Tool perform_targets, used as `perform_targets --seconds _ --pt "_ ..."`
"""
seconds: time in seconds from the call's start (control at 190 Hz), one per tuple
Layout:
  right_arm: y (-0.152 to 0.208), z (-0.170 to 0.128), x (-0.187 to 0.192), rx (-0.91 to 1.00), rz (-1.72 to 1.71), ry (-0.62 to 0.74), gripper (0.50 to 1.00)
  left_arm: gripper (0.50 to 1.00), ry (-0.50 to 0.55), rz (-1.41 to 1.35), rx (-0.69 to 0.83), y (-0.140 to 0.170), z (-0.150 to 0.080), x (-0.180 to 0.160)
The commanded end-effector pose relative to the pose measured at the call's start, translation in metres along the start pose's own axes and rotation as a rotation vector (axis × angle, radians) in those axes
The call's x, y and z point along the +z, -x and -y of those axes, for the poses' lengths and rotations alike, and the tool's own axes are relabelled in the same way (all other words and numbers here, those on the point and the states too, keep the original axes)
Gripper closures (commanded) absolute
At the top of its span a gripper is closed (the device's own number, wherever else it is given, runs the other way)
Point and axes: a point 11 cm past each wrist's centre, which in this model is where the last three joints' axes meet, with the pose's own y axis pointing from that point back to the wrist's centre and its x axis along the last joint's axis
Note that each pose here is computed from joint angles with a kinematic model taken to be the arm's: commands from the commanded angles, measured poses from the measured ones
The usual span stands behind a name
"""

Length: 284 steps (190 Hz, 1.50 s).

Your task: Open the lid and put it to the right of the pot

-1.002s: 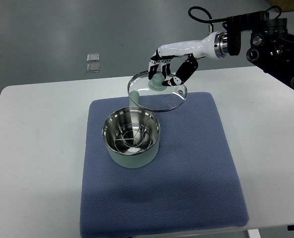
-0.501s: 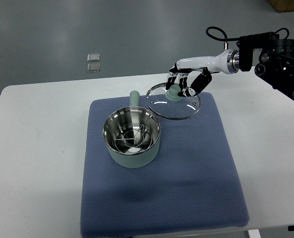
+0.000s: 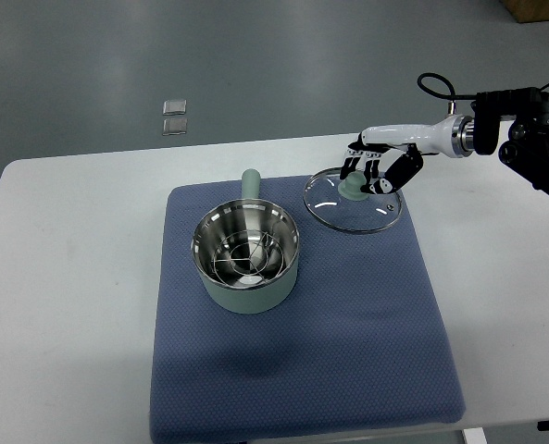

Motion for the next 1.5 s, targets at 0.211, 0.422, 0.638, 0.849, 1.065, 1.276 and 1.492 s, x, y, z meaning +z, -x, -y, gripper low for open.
perform_targets --seconds 0.211,0.422,0.638,0.849,1.065,1.276,1.492 --pt "0.027 -0.006 0.018 -0.035 0.050 -0.005 0.957 0.500 0.000 0.000 0.000 0.000 0.000 0.000" --pt "0.044 -0.004 0.026 -0.055 0.080 0.003 0.587 0.500 0.000 0.000 0.000 0.000 0.000 0.000" --pt "0.032 -0.007 0.020 0.002 0.151 -0.043 0.570 0.500 0.000 0.000 0.000 0.000 0.000 0.000" --pt "0.000 -0.013 0.007 0.164 0.414 -0.197 0.570 0.500 0.000 0.000 0.000 0.000 0.000 0.000" --pt "-0.007 -0.008 0.012 0.240 0.753 -0.232 0.570 0.500 0.000 0.000 0.000 0.000 0.000 0.000" --pt "0.005 0.013 0.015 0.243 1.119 -0.269 0.570 0.500 -0.004 -0.001 0.003 -0.001 0.000 -0.003" --pt "0.009 0.024 0.016 0.282 1.422 -0.323 0.570 0.500 -0.015 -0.002 0.008 -0.002 0.001 -0.008"
